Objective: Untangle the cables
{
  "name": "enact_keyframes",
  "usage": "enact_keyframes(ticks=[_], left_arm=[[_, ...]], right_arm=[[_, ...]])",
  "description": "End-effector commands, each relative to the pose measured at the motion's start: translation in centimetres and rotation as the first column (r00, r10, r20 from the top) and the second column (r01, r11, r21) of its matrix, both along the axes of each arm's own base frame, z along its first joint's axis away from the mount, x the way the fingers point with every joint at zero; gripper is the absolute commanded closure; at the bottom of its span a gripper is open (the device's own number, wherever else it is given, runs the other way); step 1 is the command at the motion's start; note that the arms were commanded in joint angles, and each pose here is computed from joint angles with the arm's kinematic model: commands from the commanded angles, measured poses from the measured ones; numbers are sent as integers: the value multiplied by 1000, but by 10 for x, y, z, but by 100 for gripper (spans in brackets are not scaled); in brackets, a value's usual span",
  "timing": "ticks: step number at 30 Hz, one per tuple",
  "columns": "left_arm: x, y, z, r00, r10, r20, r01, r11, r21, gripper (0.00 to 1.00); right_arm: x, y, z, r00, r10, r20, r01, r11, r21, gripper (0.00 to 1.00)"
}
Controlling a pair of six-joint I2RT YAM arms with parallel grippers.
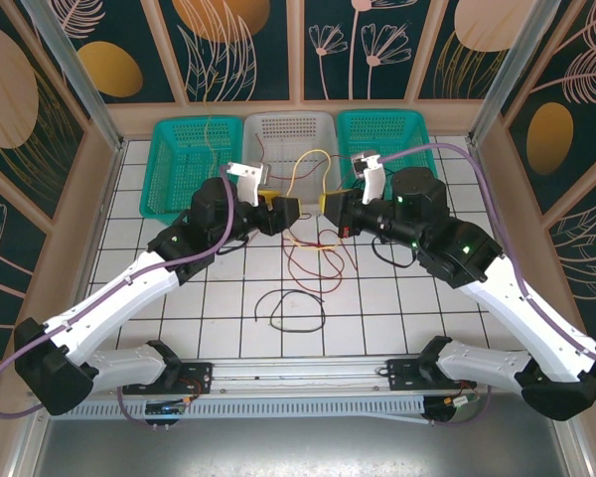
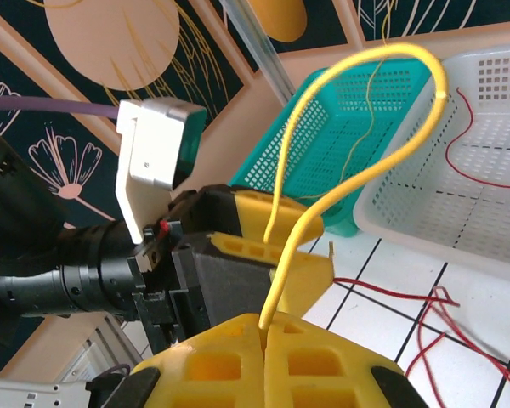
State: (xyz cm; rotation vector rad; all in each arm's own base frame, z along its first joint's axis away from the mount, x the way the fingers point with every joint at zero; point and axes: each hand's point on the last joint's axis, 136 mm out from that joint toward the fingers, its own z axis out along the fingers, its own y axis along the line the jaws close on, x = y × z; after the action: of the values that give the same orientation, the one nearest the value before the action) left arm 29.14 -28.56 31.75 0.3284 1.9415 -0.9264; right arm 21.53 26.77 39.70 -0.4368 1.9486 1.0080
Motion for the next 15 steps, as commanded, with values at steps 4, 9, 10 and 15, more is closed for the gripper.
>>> enact_keyframes(ticks=[4, 9, 10, 15], left_arm=[[13, 3, 32, 993, 50, 107, -48, 999, -20, 63], [13, -1, 35, 994, 36, 99, -31, 998, -56, 92], [12, -1, 34, 995, 37, 98, -31, 998, -60, 98], [5, -1, 33, 995, 16, 101, -6, 995, -97, 100]], right_arm=[[-7, 9, 15, 998, 56, 26, -57, 998, 38, 100], [-8, 9, 15, 998, 59, 27, -60, 997, 43, 100], [-7, 8, 15, 998, 55, 29, -57, 997, 44, 100], [0, -7, 17, 998, -34, 45, 31, 998, 48, 72]])
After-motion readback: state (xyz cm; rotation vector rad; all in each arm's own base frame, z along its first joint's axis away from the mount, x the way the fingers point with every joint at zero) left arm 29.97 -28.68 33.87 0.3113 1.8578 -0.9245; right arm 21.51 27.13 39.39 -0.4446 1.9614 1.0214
